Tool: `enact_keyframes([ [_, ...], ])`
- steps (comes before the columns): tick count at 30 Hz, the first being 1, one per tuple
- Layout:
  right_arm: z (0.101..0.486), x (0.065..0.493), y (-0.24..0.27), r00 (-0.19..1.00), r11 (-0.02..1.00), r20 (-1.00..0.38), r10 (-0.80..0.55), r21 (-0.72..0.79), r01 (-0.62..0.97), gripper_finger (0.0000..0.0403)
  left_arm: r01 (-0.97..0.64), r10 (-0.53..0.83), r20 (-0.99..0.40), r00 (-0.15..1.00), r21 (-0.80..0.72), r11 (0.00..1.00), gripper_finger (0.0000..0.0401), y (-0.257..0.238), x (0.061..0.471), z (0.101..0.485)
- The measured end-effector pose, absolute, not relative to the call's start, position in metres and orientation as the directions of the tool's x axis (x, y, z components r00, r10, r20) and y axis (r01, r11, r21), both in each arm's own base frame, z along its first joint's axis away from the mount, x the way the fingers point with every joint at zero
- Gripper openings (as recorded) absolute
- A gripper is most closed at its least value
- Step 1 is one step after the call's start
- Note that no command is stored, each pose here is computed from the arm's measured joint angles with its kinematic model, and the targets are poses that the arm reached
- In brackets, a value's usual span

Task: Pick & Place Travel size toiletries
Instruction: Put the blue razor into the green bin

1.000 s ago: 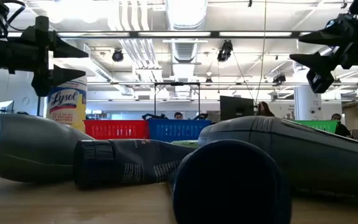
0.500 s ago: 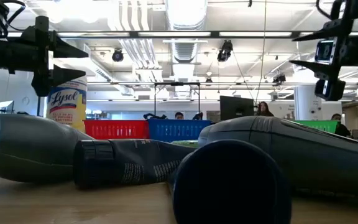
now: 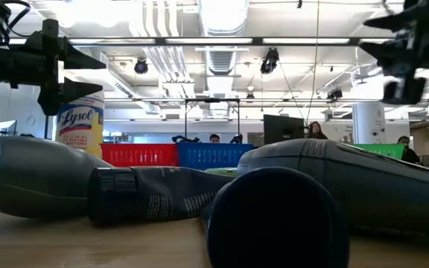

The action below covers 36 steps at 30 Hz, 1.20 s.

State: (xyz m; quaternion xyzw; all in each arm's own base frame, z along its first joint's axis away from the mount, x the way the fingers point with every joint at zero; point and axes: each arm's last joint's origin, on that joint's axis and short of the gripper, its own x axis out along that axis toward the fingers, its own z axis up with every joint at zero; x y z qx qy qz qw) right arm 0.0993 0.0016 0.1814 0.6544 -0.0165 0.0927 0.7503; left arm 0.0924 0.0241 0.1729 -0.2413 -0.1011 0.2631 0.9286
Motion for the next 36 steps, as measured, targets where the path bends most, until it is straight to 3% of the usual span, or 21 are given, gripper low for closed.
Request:
enact_keyframes([
  [5, 0.157, 0.106, 0.01, 0.967, -0.127, -0.173, 0.187, 0.972, 0.198, 0.0135, -0.44, 0.538, 0.061, 0.841, -0.502, 0.745, 0.0287, 0.024, 0.092, 0.173],
  [8, 0.158, 0.109, 0.02, 0.902, -0.206, -0.345, 0.259, 0.893, 0.401, 0.0136, -0.44, 0.537, 0.061, 0.841, -0.501, 0.745, 0.0287, 0.024, 0.092, 0.173],
  [12, 0.181, 0.119, 0.037, 0.785, -0.239, -0.51, 0.353, 0.762, 0.602, 0.0144, -0.44, 0.537, 0.061, 0.841, -0.501, 0.745, 0.0287, 0.024, 0.092, 0.173],
  [17, 0.193, 0.137, 0.059, 0.538, -0.166, -0.765, 0.354, 0.515, 0.841, 0.0175, -0.44, 0.538, 0.061, 0.841, -0.501, 0.745, 0.0287, 0.024, 0.092, 0.173],
  [22, 0.192, 0.166, 0.073, 0.389, -0.142, -0.869, 0.305, 0.363, 0.921, 0.0215, -0.44, 0.537, 0.061, 0.841, -0.501, 0.745, 0.0287, 0.024, 0.092, 0.173],
  [29, 0.188, 0.202, 0.088, 0.318, -0.163, -0.907, 0.276, 0.281, 0.946, 0.0262, -0.44, 0.537, 0.061, 0.841, -0.502, 0.745, 0.0287, 0.024, 0.092, 0.173],
  [36, 0.181, 0.221, 0.096, 0.273, -0.173, -0.927, 0.256, 0.234, 0.957, 0.0281, -0.44, 0.537, 0.061, 0.841, -0.501, 0.745, 0.0287, 0.024, 0.092, 0.173],
])
